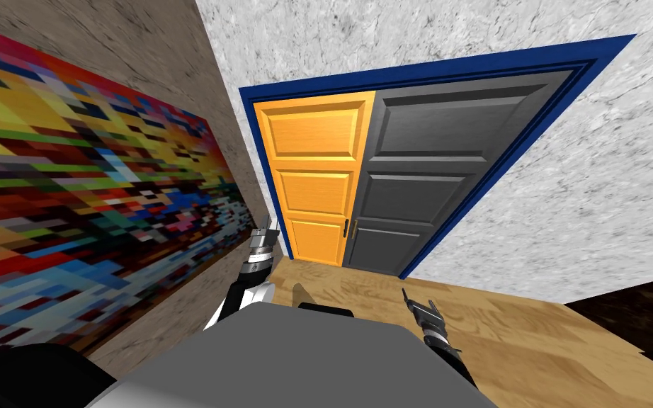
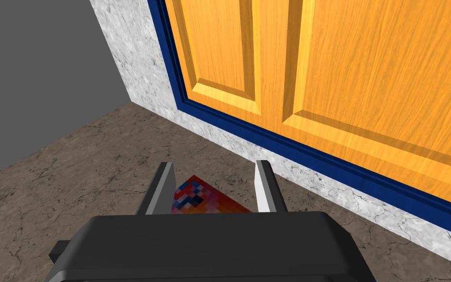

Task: Pull the door open

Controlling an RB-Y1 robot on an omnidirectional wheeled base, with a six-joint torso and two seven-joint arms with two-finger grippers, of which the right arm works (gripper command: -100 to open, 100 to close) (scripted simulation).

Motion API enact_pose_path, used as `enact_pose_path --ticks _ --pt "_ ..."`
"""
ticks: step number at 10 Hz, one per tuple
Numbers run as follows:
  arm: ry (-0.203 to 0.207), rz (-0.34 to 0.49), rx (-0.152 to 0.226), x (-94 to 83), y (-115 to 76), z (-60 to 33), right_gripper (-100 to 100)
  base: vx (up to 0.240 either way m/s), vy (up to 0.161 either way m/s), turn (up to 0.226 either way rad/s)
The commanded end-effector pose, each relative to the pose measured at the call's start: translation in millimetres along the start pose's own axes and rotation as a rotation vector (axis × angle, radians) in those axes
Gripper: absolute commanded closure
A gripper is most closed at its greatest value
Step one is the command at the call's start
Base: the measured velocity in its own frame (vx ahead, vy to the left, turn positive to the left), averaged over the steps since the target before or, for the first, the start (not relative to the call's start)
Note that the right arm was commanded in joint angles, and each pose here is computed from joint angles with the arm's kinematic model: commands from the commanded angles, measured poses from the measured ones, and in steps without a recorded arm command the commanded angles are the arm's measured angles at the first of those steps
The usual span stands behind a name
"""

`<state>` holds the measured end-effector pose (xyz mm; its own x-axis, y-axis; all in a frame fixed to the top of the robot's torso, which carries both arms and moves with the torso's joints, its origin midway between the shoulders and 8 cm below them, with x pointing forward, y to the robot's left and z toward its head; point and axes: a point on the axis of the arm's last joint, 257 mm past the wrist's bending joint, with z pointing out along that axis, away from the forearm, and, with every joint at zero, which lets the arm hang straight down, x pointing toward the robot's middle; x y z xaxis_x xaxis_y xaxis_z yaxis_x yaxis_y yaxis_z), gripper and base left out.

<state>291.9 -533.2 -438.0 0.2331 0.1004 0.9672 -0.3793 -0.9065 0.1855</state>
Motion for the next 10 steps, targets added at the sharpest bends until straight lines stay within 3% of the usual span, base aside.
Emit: enact_pose_path --ticks 1,3,6,7,9,10 --pt "-0.005 -0.002 -0.009 -4.2 4.1 0.0 -100 0.045 -0.006 -0.003" --pt "0.014 0.014 -0.006 3.4 -1.5 7.0 -100 0.167 -0.006 0.139" --pt "0.048 0.044 0.024 17.4 -26.9 19.6 -100 0.186 -0.016 0.114" --pt "0.048 0.044 0.024 17.4 -26.9 19.6 -100 0.143 0.014 0.048" --pt "0.083 0.074 0.058 32.7 -55.1 31.1 -100 0.179 0.021 0.137" --pt "0.083 0.074 0.058 32.7 -55.1 31.1 -100 0.134 -0.008 0.043"
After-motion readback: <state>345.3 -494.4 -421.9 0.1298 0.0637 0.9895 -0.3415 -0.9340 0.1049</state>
